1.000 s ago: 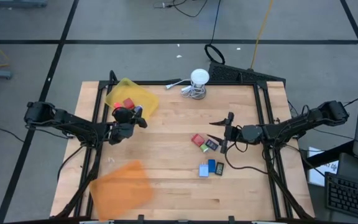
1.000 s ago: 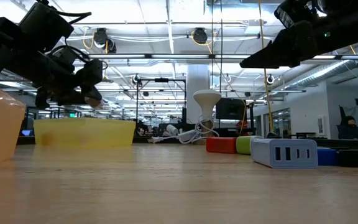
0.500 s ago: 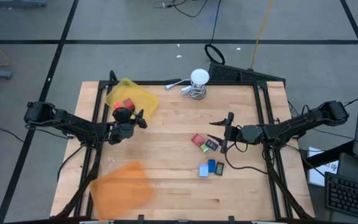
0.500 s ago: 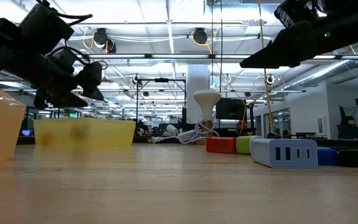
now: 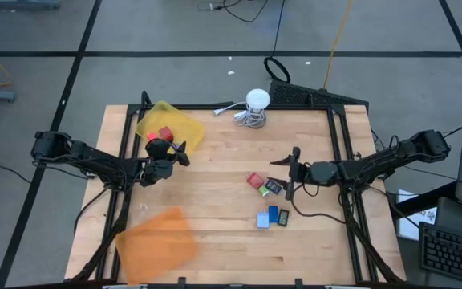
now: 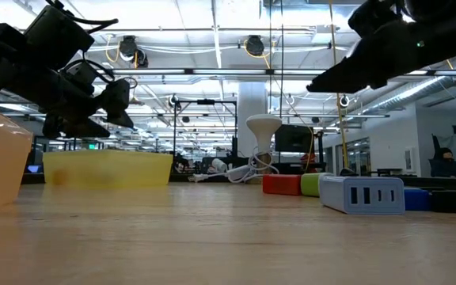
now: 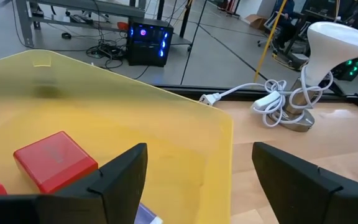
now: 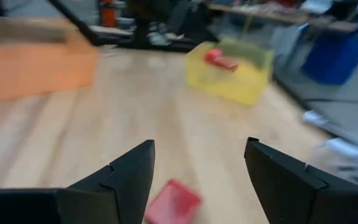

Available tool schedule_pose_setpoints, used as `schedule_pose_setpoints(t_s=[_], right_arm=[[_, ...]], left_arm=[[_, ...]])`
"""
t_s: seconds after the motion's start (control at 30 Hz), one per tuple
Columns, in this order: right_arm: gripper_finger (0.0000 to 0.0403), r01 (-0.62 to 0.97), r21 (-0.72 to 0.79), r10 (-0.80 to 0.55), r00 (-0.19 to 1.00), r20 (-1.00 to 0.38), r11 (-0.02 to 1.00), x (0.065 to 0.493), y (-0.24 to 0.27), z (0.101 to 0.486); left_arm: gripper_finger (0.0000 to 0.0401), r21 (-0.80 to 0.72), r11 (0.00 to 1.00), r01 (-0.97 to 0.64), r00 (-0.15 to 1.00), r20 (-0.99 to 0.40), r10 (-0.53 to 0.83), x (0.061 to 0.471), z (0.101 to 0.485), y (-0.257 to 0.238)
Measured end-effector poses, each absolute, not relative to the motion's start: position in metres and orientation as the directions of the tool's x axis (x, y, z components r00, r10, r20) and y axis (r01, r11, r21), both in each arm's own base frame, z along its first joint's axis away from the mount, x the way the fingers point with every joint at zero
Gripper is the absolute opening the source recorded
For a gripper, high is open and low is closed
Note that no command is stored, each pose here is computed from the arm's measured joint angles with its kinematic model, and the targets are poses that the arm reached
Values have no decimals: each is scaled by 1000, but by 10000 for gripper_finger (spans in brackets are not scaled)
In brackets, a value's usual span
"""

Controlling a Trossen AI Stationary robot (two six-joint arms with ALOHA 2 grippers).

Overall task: Pick & Place Office items
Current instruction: Put the green charger adapter into the yellow bin

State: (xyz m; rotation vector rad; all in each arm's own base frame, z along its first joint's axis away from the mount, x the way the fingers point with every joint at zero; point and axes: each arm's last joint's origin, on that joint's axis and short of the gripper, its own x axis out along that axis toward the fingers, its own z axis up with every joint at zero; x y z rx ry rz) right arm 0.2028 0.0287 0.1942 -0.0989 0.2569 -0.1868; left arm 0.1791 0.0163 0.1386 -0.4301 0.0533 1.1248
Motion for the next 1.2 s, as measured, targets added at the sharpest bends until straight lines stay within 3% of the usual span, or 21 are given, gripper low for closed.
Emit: schedule_pose_setpoints(t_s=[0.3,0.5,0.8,1.2], right_arm=[[240,112,60,-62,837,-544,992,218,39,175],[240,179,68,-79,702,-708,981,244,46,159],[240,170,3,-91,544,-834,985,276,53,143],[240,83,-91,-120,497,-860,992,277,47,136]], left_arm=[[294,-329,354,-876,442,-249,862,180,140,17],[294,-335,347,-876,437,-249,864,180,140,19],[294,-328,365,-871,456,-266,849,181,139,19],[294,-333,367,-869,461,-269,846,181,139,19]])
